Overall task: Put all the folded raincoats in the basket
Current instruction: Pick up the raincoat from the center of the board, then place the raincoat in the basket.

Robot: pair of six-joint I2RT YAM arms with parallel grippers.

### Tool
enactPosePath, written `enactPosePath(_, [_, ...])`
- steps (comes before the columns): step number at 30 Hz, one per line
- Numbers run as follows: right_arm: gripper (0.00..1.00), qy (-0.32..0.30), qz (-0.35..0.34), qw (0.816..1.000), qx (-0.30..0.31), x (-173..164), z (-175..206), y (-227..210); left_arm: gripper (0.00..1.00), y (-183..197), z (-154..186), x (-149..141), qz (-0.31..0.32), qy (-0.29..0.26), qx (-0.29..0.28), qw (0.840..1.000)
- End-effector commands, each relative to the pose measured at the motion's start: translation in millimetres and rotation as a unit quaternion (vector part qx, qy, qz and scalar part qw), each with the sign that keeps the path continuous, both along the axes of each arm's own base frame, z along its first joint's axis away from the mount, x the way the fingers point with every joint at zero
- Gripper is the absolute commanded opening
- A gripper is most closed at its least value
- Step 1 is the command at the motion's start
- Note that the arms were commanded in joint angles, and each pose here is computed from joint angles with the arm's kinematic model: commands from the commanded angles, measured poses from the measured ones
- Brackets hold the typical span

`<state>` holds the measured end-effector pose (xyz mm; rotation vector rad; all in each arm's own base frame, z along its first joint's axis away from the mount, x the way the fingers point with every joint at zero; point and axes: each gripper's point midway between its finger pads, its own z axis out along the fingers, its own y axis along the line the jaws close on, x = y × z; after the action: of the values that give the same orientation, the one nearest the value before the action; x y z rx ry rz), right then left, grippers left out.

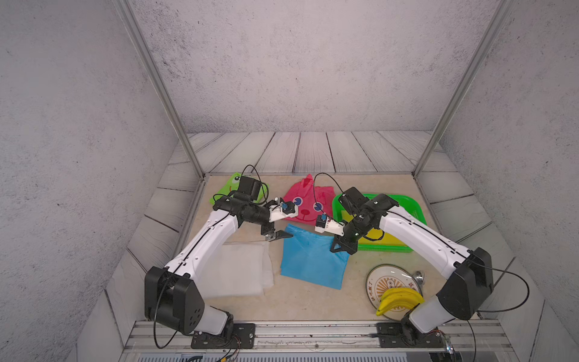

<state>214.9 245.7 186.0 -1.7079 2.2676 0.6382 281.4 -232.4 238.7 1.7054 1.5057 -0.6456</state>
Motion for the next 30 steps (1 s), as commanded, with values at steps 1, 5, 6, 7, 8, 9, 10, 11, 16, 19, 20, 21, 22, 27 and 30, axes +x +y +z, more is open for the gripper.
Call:
enactPosePath(1, [0.00,-0.047,-0.001,0.998,-0.038,1,15,-22,1.00,-6,9,-31,-0.047,0.066,-0.022,0.997])
enactPosePath(5, [0.00,-0.103,-0.024,0.994,-0.015,10,35,-23,1.00,-14,10,-36,-0.062,0.071,-0.009,0.996])
enactPosePath(6, [0.00,-0.113,-0.038,0.993,-0.007,13,40,-22,0.99,-15,12,-35,-0.061,0.072,-0.012,0.995])
enactPosePath(7, [0.00,-0.119,-0.050,0.992,0.007,15,46,-21,1.00,-16,14,-34,-0.058,0.075,-0.015,0.995])
enactPosePath(8, [0.00,-0.119,-0.055,0.991,0.024,13,53,-19,0.99,-17,16,-32,-0.052,0.077,-0.017,0.996])
enactPosePath(9, [0.00,-0.117,-0.058,0.991,0.038,10,59,-17,0.99,-18,17,-28,-0.042,0.079,-0.018,0.996])
enactPosePath(10, [0.00,-0.115,-0.061,0.990,0.052,8,65,-16,1.00,-19,19,-23,-0.027,0.080,-0.021,0.996])
enactPosePath(11, [0.00,-0.115,-0.065,0.989,0.063,6,70,-15,1.00,-20,19,-17,-0.013,0.081,-0.022,0.996])
enactPosePath(16, [0.00,-0.121,-0.201,0.965,0.114,32,94,-30,1.00,-26,38,7,0.051,0.094,-0.055,0.993])
enactPosePath(19, [0.00,-0.100,-0.294,0.938,0.150,49,103,-46,1.00,-30,47,9,0.057,0.106,-0.071,0.990])
enactPosePath(20, [0.00,-0.095,-0.315,0.930,0.161,53,105,-50,1.00,-30,48,11,0.061,0.108,-0.075,0.990])
enactPosePath(21, [0.00,-0.092,-0.351,0.917,0.166,61,106,-59,1.00,-31,48,14,0.065,0.107,-0.077,0.989])
enactPosePath(22, [0.00,-0.084,-0.386,0.902,0.174,67,106,-68,0.99,-31,46,17,0.071,0.106,-0.076,0.989])
enactPosePath(27, [0.00,-0.054,-0.507,0.837,0.198,90,95,-110,1.00,-30,37,28,0.094,0.104,-0.068,0.988])
enactPosePath(30, [0.00,-0.026,-0.538,0.813,0.219,101,83,-124,0.99,-31,33,27,0.090,0.109,-0.070,0.987])
